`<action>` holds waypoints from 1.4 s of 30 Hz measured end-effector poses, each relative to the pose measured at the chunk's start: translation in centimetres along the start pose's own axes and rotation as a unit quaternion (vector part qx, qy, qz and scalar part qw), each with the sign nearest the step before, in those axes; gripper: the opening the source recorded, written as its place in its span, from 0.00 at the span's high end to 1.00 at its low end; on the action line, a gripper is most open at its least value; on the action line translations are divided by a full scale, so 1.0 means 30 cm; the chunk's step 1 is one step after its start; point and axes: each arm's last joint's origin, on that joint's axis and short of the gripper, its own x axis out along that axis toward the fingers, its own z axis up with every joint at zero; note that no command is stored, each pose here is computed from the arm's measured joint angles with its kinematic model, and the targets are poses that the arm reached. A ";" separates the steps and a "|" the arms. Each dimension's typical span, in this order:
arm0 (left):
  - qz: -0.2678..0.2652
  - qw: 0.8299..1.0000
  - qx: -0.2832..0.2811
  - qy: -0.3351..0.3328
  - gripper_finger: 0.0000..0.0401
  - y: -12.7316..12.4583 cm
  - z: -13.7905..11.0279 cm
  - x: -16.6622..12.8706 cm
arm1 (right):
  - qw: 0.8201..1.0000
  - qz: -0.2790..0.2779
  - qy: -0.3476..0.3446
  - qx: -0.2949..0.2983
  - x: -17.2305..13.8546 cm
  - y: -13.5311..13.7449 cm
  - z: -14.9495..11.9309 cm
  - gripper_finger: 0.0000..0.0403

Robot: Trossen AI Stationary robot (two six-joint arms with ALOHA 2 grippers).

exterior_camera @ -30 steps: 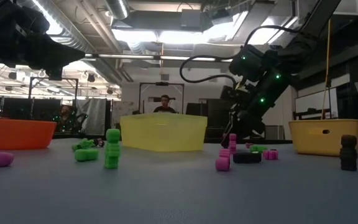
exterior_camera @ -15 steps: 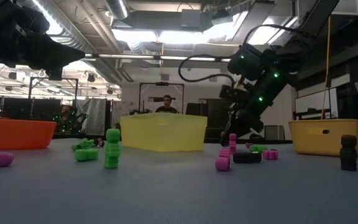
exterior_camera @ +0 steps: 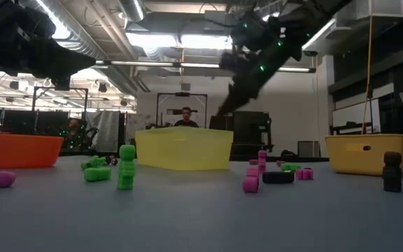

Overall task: Sort Halloween decoration
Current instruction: Put the pink skeleton toy into the left yellow bin, then put the black skeleton toy into the yellow-orange bin

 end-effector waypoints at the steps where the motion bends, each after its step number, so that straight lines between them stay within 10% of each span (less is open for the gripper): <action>1: 0.000 1.000 0.000 0.000 1.00 0.000 0.000 0.000 | 1.000 0.020 -0.013 0.000 -0.004 0.001 0.015 0.85; 7: 0.000 1.000 0.000 0.000 1.00 0.000 0.001 0.000 | 0.992 0.112 -0.059 -0.004 -0.012 0.015 0.043 0.85; 23: 0.000 1.000 0.000 0.000 1.00 0.000 0.000 0.000 | 0.991 0.108 -0.081 -0.014 -0.013 0.011 0.056 0.83; 42: 0.000 1.000 0.000 0.000 1.00 0.000 0.000 0.000 | 0.990 0.111 -0.076 -0.045 -0.007 0.125 0.080 0.49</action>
